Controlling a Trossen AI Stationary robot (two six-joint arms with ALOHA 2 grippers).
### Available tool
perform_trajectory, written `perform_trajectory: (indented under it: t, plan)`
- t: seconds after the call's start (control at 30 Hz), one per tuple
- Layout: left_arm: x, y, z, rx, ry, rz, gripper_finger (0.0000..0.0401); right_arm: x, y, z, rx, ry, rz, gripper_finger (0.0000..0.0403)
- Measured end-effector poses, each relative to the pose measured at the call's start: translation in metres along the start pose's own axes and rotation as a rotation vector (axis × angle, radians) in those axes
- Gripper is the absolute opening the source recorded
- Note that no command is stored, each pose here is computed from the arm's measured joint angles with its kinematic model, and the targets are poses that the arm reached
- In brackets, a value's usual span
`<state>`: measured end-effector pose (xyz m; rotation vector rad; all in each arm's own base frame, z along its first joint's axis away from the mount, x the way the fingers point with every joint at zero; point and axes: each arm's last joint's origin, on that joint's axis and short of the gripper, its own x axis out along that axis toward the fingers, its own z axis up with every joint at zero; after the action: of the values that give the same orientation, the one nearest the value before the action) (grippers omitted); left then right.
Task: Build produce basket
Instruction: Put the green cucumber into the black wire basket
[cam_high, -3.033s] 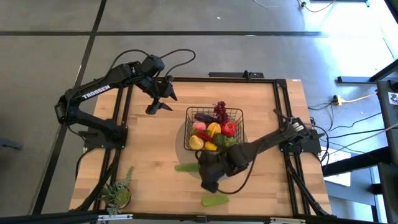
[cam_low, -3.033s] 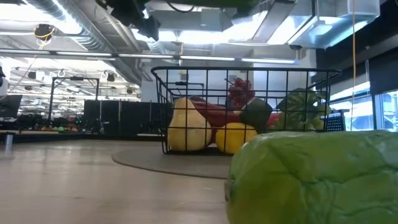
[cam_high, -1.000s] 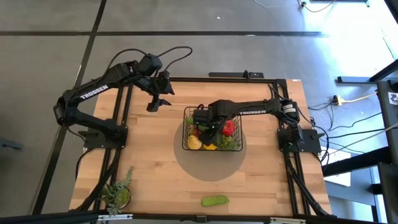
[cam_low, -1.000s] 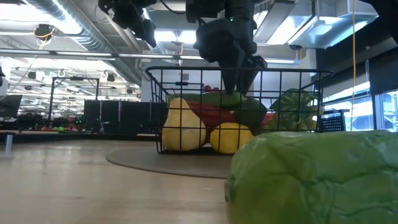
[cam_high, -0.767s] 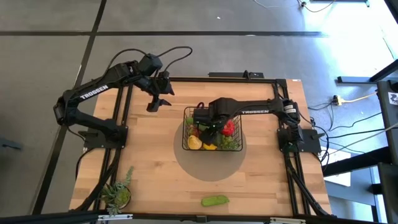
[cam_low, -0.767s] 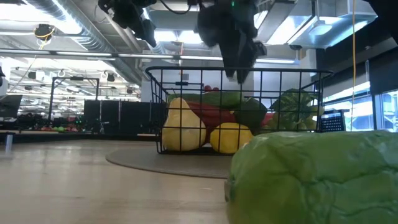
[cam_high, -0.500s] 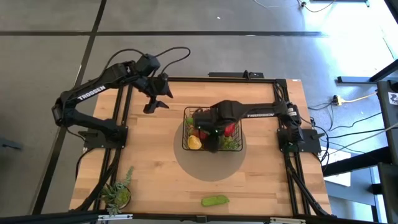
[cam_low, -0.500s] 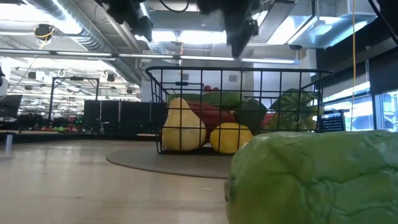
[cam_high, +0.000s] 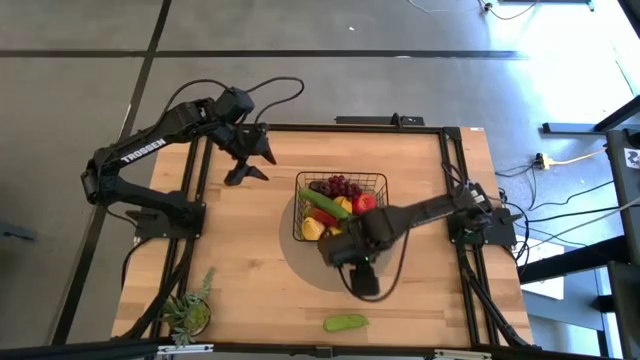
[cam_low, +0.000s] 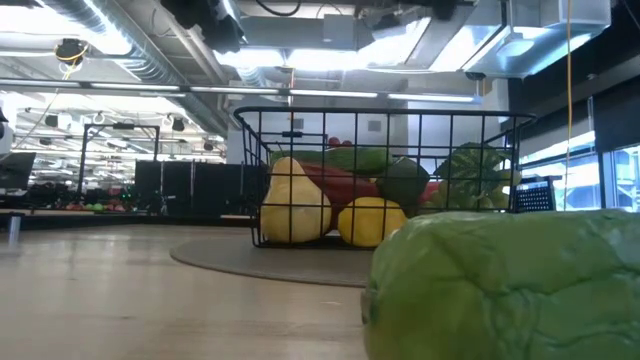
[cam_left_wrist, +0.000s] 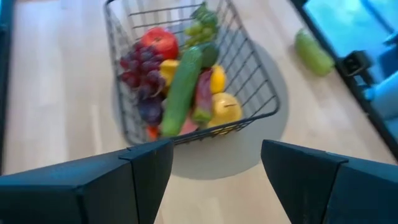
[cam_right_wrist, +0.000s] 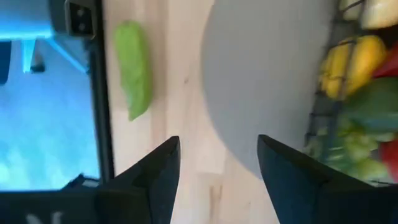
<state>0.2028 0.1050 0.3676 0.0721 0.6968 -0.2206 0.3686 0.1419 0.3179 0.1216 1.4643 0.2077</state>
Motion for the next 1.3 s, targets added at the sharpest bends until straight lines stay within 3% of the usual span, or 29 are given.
perform_trajectory:
  t: [0.17, 0.4, 0.87, 1.17, 1.3]
  plan:
    - [0.004, -0.007, 0.004, 0.006, -0.028, -0.074, 0.0234, 0.017, 0.023, -0.009, -0.021, 0.051, 0.045, 0.0204]
    - [0.012, -0.022, 0.011, 0.013, -0.022, -0.133, 0.0234, 0.032, 0.051, -0.015, -0.064, 0.018, 0.133, 0.0204]
    - [0.027, -0.059, 0.023, 0.054, -0.004, -0.276, 0.0234, 0.05, 0.077, -0.03, -0.025, 0.026, 0.106, 0.0204]
    - [0.03, -0.066, 0.025, 0.104, -0.001, -0.298, 0.0234, 0.076, 0.085, -0.011, 0.001, -0.207, 0.181, 0.0204]
    - [0.03, -0.067, 0.024, 0.147, 0.001, -0.305, 0.0234, 0.09, 0.085, -0.006, 0.092, -0.299, 0.205, 0.0204]
